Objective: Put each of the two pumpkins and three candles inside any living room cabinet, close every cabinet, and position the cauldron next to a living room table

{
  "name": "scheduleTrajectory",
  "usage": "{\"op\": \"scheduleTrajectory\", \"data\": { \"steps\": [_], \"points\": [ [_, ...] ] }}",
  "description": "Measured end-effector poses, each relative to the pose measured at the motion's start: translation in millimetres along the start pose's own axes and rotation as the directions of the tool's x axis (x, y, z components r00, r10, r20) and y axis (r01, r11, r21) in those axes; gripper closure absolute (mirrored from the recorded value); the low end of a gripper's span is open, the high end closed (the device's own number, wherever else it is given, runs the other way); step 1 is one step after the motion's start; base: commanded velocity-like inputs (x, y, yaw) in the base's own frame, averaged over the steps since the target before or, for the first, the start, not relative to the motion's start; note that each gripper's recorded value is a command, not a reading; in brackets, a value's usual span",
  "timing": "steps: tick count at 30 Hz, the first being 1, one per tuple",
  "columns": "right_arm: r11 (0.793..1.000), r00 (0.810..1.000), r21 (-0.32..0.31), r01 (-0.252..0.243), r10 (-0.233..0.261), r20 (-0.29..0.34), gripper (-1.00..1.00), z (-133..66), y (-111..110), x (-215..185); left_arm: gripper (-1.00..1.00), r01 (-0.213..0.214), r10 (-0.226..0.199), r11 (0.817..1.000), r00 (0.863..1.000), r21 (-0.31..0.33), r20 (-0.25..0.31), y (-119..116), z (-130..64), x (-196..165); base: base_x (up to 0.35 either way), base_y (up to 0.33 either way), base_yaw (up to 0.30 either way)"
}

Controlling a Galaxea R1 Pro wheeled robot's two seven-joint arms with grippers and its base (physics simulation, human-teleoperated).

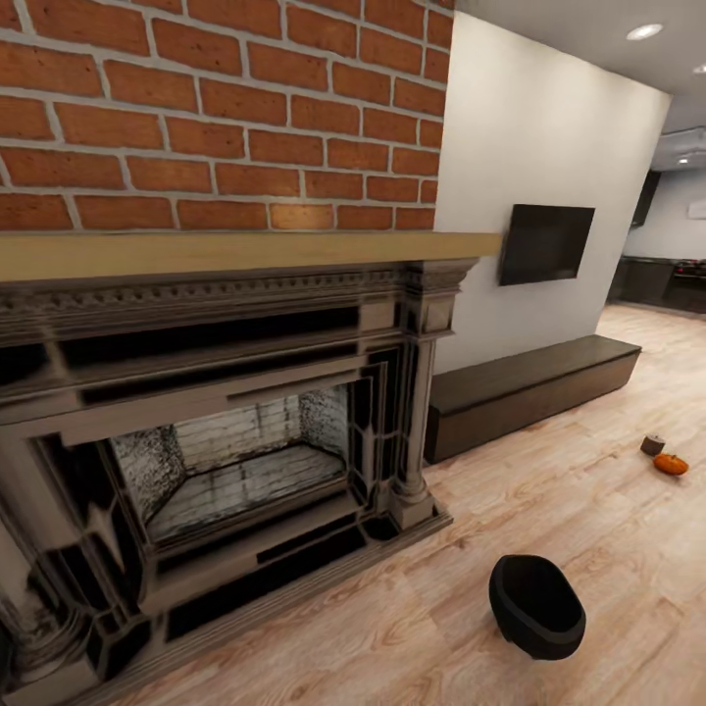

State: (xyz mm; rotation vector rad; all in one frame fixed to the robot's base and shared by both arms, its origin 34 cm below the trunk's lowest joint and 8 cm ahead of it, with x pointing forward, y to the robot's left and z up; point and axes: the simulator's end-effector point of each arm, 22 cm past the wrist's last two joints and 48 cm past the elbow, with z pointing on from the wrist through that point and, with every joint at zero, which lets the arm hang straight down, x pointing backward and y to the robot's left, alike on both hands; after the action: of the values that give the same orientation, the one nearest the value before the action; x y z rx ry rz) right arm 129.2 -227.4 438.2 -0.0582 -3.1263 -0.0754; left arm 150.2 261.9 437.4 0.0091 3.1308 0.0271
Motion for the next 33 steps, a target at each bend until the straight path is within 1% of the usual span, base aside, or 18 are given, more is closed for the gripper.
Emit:
{"op": "scheduleTrajectory", "data": {
  "steps": [8, 12, 19, 24, 26, 27, 28, 29, 31, 32, 33],
  "points": [
    [1.0, 1.0, -0.001, 0.0, 0.0, 0.001, -1.0, 0.0, 0.8, -0.3, -1.0, -0.001, 0.001, 1.0, 1.0, 0.001, 0.025, -0.2, -0.1, -5.4, 0.0, 0.0, -0.285],
    [1.0, 1.0, -0.002, 0.0, 0.0, 0.001, -1.0, 0.0, 1.2, -0.4, -1.0, -0.001, 0.001, 1.0, 1.0, 0.001, 0.03, -0.1, -0.1, -6.6, 0.0, 0.0, -0.208],
    [1.0, 1.0, -0.001, 0.0, 0.0, 0.005, -1.0, 0.0, 0.6, -1.3, -1.0, -0.001, 0.001, 1.0, 0.999, 0.0, 0.034, 0.0, -0.1, -7.5, 0.0, 0.0, -0.064],
    [1.0, 0.999, -0.005, 0.002, -0.002, 0.04, -1.0, -0.1, 3.5, -8.8, -1.0, -0.001, 0.001, 1.0, 0.997, 0.003, 0.074, -0.7, -0.6, -19.3, 0.0, 0.0, -0.01],
    [1.0, 0.996, -0.005, 0.003, -0.002, 0.084, -1.0, -0.6, 4.3, -21.7, -1.0, -0.002, 0.001, 1.0, 0.994, 0.005, 0.11, -1.0, -1.3, -37.2, 0.0, 0.0, -0.004],
    [1.0, 0.987, -0.008, 0.003, -0.002, 0.161, -1.0, -2.7, 7.6, -46.4, -1.0, -0.001, 0.001, 1.0, 0.988, 0.005, 0.157, -0.8, -3.1, -62.6, 0.0, 0.0, -0.003],
    [1.0, 0.978, -0.013, 0.003, 0.0, 0.207, -1.0, -4.7, 11.6, -62.4, -1.0, -0.001, 0.0, 1.0, 0.983, 0.005, 0.184, -0.7, -4.8, -77.6, 0.0, 0.0, -0.002],
    [1.0, 0.956, -0.028, -0.001, 0.009, 0.292, -1.0, -10.6, 23.0, -96.1, -1.0, -0.002, 0.0, 1.0, 0.973, 0.005, 0.231, -0.6, -9.1, -106.3, 0.0, 0.0, -0.001],
    [0.999, 0.927, -0.044, -0.01, 0.026, 0.373, -1.0, -19.8, 34.4, -133.5, -1.0, -0.002, 0.0, 1.0, 0.962, 0.005, 0.275, -0.4, -15.6, -136.7, 0.0, 0.0, -0.001],
    [0.998, 0.9, -0.057, -0.021, 0.044, 0.434, -1.0, -30.6, 41.0, -168.1, -1.0, -0.002, 0.0, 1.0, 0.95, 0.005, 0.313, -0.4, -23.9, -165.8, 0.0, 0.0, 0.0],
    [0.998, 0.886, -0.063, -0.027, 0.053, 0.46, -1.0, -37.6, 43.2, -187.0, -1.0, -0.002, 0.0, 1.0, 0.942, 0.005, 0.335, -0.3, -29.8, -182.8, 0.0, 0.0, 0.0]
  ]
}}
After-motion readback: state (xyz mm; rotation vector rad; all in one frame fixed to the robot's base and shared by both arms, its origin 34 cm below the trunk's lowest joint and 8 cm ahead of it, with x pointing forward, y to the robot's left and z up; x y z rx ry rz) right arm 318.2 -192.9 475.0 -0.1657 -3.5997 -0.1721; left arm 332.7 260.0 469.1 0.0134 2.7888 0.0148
